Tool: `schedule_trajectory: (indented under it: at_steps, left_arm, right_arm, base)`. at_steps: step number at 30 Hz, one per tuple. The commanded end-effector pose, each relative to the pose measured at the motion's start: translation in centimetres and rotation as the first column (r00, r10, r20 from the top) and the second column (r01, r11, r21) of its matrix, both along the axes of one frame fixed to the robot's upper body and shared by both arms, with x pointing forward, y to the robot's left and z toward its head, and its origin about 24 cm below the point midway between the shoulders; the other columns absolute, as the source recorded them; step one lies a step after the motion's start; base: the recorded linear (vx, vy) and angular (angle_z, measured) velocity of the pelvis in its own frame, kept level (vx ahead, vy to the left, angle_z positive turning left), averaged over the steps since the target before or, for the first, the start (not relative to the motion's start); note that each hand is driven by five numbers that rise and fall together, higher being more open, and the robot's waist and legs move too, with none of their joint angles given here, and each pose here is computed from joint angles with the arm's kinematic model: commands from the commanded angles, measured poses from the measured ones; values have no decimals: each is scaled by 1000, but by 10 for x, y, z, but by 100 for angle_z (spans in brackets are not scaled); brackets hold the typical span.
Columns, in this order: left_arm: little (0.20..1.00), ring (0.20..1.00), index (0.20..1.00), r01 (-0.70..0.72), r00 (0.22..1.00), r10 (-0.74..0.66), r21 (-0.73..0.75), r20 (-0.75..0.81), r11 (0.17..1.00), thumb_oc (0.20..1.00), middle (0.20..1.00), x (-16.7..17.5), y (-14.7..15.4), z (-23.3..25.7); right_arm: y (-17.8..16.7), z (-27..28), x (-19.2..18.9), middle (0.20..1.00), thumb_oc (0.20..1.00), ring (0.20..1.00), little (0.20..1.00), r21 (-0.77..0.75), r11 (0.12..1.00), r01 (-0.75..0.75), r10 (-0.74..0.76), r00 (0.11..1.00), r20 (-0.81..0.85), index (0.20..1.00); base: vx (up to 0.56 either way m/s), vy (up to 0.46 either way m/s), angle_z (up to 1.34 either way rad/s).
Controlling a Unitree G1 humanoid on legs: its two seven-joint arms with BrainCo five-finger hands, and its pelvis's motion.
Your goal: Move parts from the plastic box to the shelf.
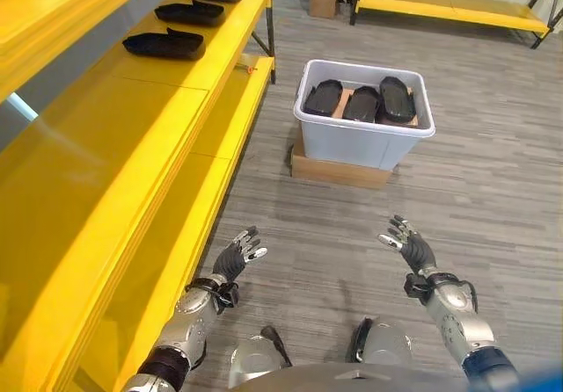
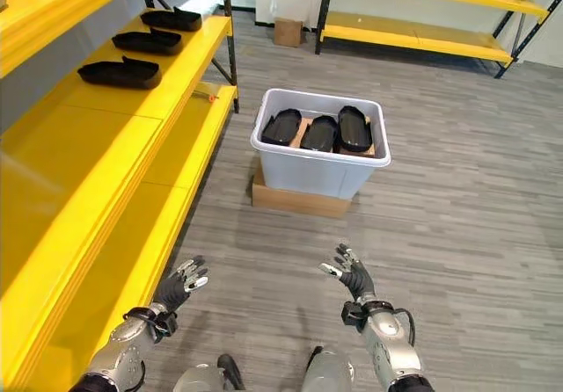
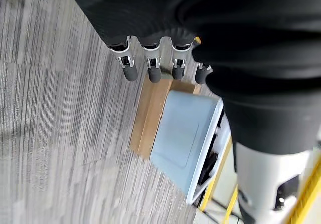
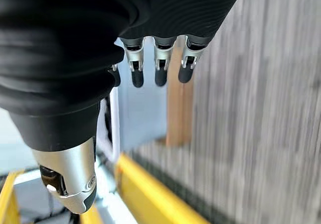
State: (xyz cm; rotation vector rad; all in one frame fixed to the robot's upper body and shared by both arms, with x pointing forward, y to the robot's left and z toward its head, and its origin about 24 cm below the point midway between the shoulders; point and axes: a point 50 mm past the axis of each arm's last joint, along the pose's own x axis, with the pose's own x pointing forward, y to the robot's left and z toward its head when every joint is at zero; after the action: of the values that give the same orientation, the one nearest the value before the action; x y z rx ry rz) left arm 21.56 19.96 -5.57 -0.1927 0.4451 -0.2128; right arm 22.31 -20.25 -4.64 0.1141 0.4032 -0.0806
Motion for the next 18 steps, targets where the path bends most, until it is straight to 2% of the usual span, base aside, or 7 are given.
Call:
schedule_trajectory:
  at_steps: [1, 8, 13, 18]
  left_arm:
    - [1000, 1000, 1000, 81, 981, -86, 32, 175, 996, 1000, 1000, 20, -18, 29]
    - [1000, 1000, 1000, 205, 956, -203, 14, 210, 979, 1000, 1000, 26, -43, 38]
    - [1000, 1000, 1000, 232, 949, -227, 4, 216, 973, 1000, 1000, 22, -45, 41]
    - [1000, 1000, 1000, 133, 981, -125, -51, 149, 990, 1000, 1000, 8, -30, 30]
  right_arm:
    - [-15, 34, 25, 1000, 1000, 1000, 1000, -120, 987, 107, -85, 980, 178, 1000]
    - [-22, 42, 29, 1000, 1000, 1000, 1000, -198, 942, 272, -231, 950, 209, 1000]
    - [-20, 38, 26, 1000, 1000, 1000, 1000, -245, 949, 200, -155, 969, 192, 1000]
    - [-19, 39, 28, 1000, 1000, 1000, 1000, -294, 956, 25, 24, 986, 165, 1000]
  base:
    - [141, -98, -53]
    - [207, -262, -29]
    - [330, -422, -9]
    - [456, -491, -54]
